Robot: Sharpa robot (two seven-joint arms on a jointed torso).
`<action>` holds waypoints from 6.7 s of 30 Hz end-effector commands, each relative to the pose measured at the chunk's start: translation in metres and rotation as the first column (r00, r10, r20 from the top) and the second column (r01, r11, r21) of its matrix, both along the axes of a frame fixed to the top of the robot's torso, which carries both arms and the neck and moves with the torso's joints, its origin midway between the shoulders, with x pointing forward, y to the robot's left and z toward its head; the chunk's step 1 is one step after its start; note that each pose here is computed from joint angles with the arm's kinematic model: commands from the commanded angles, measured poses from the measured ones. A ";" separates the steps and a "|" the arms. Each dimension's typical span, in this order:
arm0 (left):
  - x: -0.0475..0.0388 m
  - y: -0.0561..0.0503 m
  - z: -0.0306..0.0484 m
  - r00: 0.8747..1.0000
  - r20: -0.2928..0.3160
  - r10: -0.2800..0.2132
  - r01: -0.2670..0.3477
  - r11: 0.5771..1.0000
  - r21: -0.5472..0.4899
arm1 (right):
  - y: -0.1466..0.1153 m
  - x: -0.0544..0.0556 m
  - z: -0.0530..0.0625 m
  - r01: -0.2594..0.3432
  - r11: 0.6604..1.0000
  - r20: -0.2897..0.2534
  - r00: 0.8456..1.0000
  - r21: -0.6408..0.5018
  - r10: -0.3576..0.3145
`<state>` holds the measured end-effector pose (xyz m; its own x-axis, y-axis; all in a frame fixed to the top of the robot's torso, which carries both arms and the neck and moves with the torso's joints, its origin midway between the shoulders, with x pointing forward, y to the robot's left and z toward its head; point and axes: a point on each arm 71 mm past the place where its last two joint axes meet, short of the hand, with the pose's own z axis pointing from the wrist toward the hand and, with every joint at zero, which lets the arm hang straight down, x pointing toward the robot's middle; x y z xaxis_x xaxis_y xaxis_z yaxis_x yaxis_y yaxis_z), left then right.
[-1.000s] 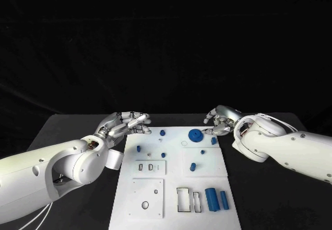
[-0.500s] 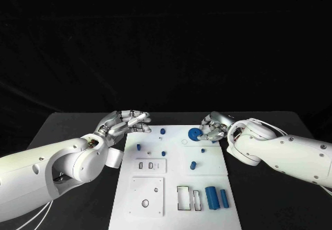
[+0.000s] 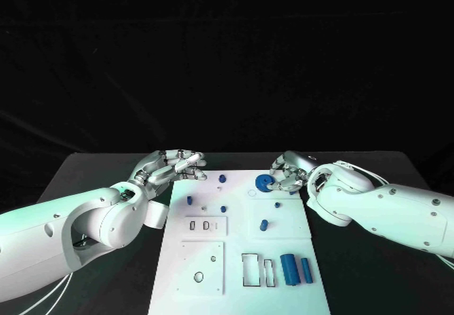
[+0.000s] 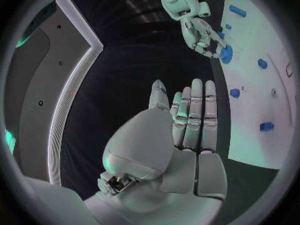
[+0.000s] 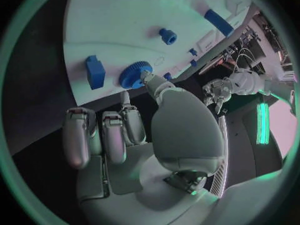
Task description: Assemble the parts on the task board
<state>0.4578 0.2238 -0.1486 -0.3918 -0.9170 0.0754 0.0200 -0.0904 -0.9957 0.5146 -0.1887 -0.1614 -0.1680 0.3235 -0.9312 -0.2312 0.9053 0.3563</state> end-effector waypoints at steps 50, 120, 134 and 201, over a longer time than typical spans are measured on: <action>0.0003 -0.001 0.0004 1.000 -0.004 -0.010 0.010 1.000 -0.005 | 0.017 -0.003 -0.001 -0.066 0.996 0.123 0.990 -0.054 0.072; 0.0086 0.015 -0.0008 0.999 0.014 0.047 -0.047 0.999 0.008 | 0.140 -0.022 -0.014 -0.278 0.955 0.214 0.932 -0.102 0.294; 0.0085 0.014 -0.0010 0.999 0.010 0.044 -0.044 0.999 0.009 | 0.140 -0.019 -0.018 -0.282 0.954 0.173 0.939 -0.104 0.296; 0.0101 0.011 -0.0035 0.999 -0.008 0.039 -0.038 0.999 0.006 | -0.056 -0.046 0.024 -0.175 0.978 0.072 0.983 0.115 0.167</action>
<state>0.4682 0.2377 -0.1532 -0.3428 -0.9371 0.0650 0.0103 -0.0729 -0.9973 0.4704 -0.2459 -0.1308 -0.0890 0.4086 -0.9084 -0.3590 0.8375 0.4119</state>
